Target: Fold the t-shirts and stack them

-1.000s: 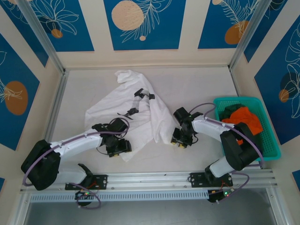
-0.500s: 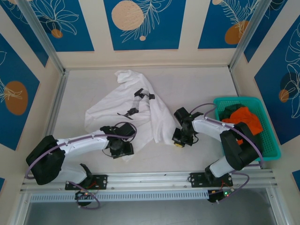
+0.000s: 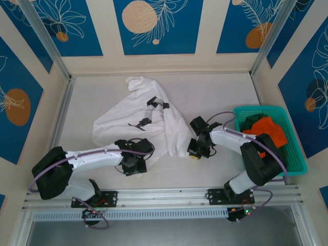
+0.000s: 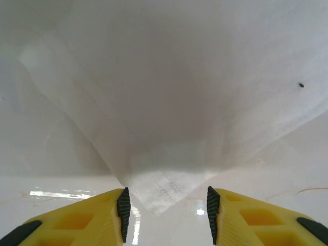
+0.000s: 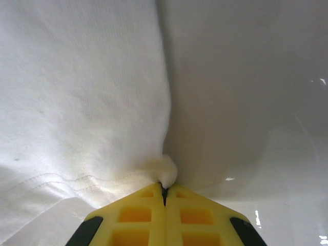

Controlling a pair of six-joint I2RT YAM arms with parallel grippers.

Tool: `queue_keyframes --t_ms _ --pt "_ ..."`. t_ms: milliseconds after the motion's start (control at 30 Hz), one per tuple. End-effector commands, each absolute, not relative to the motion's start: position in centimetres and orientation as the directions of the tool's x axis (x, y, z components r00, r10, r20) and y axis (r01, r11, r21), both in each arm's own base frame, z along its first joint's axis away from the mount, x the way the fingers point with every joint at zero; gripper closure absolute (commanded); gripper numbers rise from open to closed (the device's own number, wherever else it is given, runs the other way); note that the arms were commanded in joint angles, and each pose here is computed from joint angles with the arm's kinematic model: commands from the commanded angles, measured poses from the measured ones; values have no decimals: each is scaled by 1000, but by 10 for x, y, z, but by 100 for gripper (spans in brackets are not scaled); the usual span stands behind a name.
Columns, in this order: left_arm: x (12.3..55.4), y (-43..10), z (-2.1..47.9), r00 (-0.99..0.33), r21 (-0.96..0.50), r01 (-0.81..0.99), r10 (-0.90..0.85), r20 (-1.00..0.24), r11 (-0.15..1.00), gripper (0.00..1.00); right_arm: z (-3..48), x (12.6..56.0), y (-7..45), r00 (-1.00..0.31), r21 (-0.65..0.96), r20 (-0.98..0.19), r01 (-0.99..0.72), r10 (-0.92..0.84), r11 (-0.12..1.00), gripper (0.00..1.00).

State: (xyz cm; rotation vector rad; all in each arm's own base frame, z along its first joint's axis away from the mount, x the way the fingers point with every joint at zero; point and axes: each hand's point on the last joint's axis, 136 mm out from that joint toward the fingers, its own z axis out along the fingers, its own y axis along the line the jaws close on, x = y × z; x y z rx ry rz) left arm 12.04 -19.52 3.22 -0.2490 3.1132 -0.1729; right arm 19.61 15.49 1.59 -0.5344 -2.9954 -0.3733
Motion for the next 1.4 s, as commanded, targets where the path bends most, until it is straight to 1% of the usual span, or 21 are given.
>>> queue_keyframes --t_ms 0,167,267,400,467,567,667,767,867,967,1067,1133,1233,1300,1367 --pt "117 -195 34 -978 -101 -207 -208 -2 973 56 23 200 161 -942 259 107 334 317 906 99" --pt "112 -190 23 -978 -47 -209 -209 4 977 57 22 197 160 -944 263 110 330 312 907 99" --pt "109 -196 18 -983 -40 -185 -184 24 982 56 21 196 160 -942 260 115 336 316 905 99" --pt "106 -194 16 -989 23 -141 -142 35 990 56 21 196 160 -940 262 113 340 321 903 99" --pt "105 -193 12 -989 31 -140 -141 37 990 57 22 197 159 -940 264 108 340 322 903 99" --pt "107 -192 10 -990 46 -133 -135 28 990 63 24 198 158 -940 262 105 341 325 903 99" --pt "108 -191 9 -992 66 -124 -126 29 990 68 25 198 156 -939 261 101 344 329 902 99" --pt "109 -187 9 -993 87 -118 -120 20 989 79 27 200 155 -939 267 95 344 331 900 99" --pt "114 -181 17 -993 106 -118 -117 -16 987 99 32 203 153 -939 274 81 344 335 898 100" --pt "132 -177 45 -992 113 -93 -82 -101 989 100 50 214 150 -937 307 47 342 345 888 100" --pt "160 -172 89 -979 83 -75 -58 -194 994 100 85 235 145 -932 368 -17 331 363 869 100" --pt "187 -170 129 -959 19 -66 -58 -277 998 100 114 250 141 -922 419 -61 325 383 848 100" --pt "228 -160 199 -905 -109 -83 -121 -408 991 100 167 276 132 -893 502 -138 309 428 808 100" --pt "254 -157 253 -845 -198 -49 -146 -515 979 100 204 290 128 -870 555 -197 282 453 783 100" --pt "273 -156 303 -778 -230 7 -139 -613 973 100 240 302 127 -844 602 -270 227 463 766 100"
